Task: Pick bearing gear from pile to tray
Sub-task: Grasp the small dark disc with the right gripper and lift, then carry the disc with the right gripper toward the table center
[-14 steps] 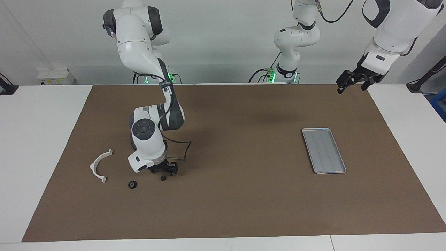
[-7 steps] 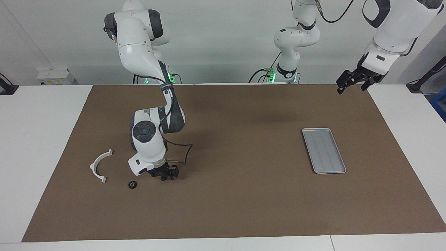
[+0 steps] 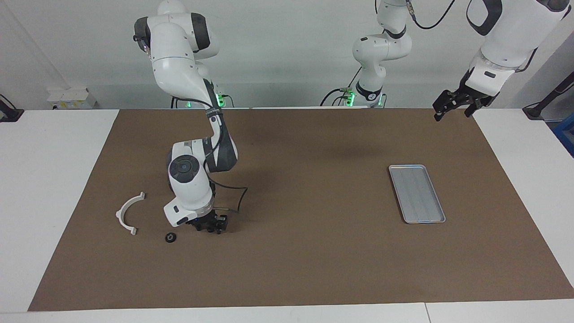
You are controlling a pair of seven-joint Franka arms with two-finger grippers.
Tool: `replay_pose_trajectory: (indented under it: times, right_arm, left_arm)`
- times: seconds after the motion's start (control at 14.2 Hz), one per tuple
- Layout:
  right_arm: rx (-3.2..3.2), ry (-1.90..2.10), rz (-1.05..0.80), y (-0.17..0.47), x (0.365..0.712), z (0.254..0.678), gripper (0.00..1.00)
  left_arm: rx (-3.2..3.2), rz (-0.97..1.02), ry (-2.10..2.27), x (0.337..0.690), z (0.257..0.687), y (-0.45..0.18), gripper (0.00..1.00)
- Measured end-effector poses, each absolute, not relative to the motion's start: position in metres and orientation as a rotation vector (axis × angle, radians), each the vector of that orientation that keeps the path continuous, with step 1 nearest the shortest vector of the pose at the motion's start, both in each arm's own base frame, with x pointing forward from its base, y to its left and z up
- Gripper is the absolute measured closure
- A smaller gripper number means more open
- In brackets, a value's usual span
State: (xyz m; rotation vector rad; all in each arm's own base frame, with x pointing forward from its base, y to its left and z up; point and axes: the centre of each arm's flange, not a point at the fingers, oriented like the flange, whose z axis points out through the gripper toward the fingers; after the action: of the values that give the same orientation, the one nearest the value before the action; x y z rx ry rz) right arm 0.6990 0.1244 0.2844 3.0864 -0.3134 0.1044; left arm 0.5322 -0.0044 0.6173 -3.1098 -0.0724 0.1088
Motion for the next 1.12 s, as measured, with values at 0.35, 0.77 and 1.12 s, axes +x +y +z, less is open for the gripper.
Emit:
replay_pose_trajectory:
  times: [0.35,0.77,1.12]
  right_arm:
    - [3.093,-0.337,0.114,0.125,0.701,0.288,0.76]
    - [3.084,-0.351,0.088,0.122,0.700,0.289,0.76]
    - [3.047,-0.306,-0.114,0.113,0.689,0.410,0.76]
  left_arm:
    - [-3.110,0.109,-0.072,0.532,0.617,-0.004,0.00]
    - [-3.110,0.109,-0.072,0.532,0.617,-0.004,0.00]
    - [-3.110,0.109,-0.072,0.532,0.617,-0.004,0.00]
